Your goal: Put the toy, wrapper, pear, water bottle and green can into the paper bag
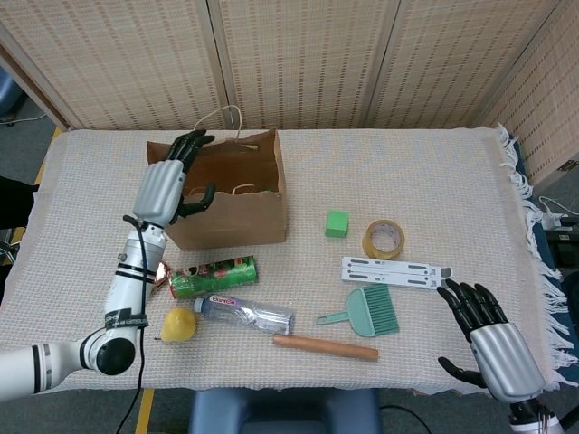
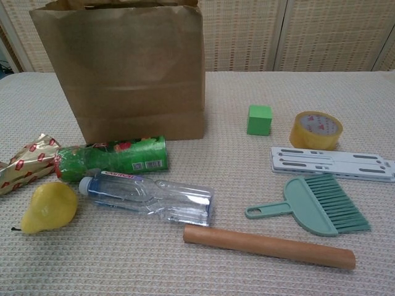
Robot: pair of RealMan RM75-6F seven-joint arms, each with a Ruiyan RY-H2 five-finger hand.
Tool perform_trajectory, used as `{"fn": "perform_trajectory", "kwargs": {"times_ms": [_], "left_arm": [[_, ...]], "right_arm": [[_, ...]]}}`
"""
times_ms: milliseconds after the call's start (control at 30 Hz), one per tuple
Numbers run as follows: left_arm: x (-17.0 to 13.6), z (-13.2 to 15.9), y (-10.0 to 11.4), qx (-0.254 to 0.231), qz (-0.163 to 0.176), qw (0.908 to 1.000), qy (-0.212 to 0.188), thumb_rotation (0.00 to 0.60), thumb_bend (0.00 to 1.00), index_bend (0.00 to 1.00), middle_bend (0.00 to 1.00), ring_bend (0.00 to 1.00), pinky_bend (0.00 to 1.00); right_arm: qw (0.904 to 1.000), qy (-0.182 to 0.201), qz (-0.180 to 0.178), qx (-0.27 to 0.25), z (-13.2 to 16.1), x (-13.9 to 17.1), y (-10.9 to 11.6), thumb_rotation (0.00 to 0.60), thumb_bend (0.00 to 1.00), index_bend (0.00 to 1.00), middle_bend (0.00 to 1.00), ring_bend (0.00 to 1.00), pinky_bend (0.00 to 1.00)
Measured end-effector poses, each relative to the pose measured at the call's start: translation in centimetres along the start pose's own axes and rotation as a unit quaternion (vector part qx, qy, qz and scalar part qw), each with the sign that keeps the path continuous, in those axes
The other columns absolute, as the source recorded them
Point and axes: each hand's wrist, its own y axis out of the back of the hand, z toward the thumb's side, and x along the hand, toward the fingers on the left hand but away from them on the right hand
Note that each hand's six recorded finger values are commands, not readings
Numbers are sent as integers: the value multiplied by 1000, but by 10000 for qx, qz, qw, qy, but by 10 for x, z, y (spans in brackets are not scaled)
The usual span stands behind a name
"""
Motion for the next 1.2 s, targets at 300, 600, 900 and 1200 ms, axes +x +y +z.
{"fn": "perform_trajectory", "kwargs": {"times_ms": [300,600,900,1200], "left_arm": [[-75,-81,56,230,129,9977,625,600,500,209,138,127,291],[-161,-143,15,903,-997,9856,1027,600,394,61,29,24,191],[-184,-161,-33,1414,-1810,9670,1099,600,357,0,0,0,38],[-179,-180,-90,2096,-2502,9360,1321,600,347,0,0,0,26]], "right_arm": [[10000,75,35,-12,4,1,-2,600,54,0,0,0,0],[9997,194,120,0,12,3,-7,600,54,0,0,0,0],[9997,181,192,7,11,2,-11,600,54,0,0,0,0],[9997,116,226,1,6,0,-12,600,54,0,0,0,0]]}}
